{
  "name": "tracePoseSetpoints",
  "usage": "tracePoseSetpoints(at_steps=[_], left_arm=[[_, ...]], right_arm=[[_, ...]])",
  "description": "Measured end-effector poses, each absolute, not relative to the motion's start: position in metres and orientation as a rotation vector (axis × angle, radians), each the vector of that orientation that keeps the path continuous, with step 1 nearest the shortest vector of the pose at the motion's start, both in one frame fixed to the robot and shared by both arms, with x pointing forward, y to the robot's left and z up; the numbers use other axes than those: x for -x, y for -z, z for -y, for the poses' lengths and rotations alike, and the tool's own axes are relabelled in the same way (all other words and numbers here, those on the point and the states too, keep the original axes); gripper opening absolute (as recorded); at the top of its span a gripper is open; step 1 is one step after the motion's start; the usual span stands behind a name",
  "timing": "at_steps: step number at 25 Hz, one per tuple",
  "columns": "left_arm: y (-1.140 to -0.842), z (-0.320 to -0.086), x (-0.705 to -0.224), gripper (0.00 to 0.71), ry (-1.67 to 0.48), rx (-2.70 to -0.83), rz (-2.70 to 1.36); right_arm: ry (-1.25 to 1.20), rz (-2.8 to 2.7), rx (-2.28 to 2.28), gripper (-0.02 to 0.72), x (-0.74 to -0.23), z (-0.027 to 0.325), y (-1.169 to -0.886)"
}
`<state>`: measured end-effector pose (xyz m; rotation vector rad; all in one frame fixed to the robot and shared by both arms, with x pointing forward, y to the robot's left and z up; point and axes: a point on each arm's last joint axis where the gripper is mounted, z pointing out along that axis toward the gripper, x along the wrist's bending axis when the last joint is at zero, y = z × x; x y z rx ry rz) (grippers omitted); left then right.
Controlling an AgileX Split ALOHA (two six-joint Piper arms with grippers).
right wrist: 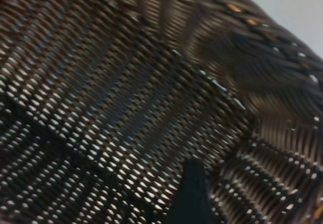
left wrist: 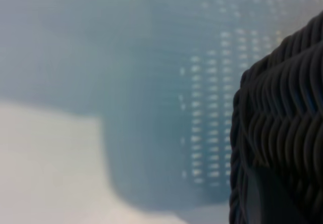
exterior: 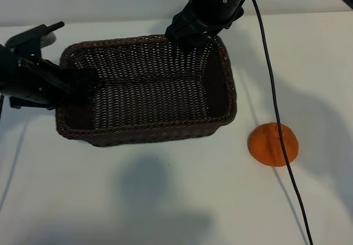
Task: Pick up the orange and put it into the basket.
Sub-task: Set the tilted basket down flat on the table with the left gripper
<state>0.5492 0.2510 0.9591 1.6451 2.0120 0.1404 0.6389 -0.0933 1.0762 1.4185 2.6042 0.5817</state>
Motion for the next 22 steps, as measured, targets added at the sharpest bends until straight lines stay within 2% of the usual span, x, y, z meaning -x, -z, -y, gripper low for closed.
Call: tracePoseSetpoints(at_steps=[10, 22], left_arm=[[-0.930, -0.249, -0.559, 0.151, -0.113, -1.683, -2.015], [-0.918, -0.250, -0.564, 0.151, -0.142, -1.703, -2.014]], right_arm=[[-0.581, -2.604, -1.418, 0.595, -0.639, 0.093, -1.076], [-0.579, -2.603, -1.416, 0.595, -0.639, 0.094, -1.076]])
